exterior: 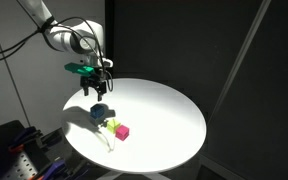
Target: Put the blue block on top of the grey block
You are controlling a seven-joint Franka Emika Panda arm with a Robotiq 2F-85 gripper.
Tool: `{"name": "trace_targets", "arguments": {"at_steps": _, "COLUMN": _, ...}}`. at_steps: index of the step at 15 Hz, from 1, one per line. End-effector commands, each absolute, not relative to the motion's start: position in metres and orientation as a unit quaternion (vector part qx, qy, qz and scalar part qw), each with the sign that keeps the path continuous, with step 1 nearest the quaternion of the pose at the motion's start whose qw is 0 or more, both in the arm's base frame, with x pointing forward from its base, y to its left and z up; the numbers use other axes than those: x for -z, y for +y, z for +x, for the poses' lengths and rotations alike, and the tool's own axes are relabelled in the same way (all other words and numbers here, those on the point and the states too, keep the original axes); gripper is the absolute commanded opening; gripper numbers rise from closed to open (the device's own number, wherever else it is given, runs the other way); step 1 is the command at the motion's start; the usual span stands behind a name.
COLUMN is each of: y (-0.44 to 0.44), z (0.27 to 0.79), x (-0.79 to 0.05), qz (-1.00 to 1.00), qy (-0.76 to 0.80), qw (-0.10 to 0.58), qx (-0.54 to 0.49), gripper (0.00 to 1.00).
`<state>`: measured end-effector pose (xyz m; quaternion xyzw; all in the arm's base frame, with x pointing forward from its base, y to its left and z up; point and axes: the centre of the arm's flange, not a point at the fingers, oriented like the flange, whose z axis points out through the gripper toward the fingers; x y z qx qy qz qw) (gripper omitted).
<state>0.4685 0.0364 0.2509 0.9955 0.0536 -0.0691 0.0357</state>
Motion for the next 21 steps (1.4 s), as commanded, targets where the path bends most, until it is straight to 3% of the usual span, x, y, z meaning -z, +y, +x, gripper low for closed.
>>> {"name": "trace_targets", "arguments": {"at_steps": 1, "y": 0.023, "z": 0.445, "x": -0.278, "qz": 0.995, "qy": 0.062, "qw": 0.019, "qx": 0.071, "gripper": 1.0}}
{"name": "trace_targets", "arguments": {"at_steps": 21, "y": 0.017, "z": 0.405, "x": -0.373, "qz": 0.998, "qy": -0.058, "qw": 0.007, "qx": 0.017, "gripper": 1.0}}
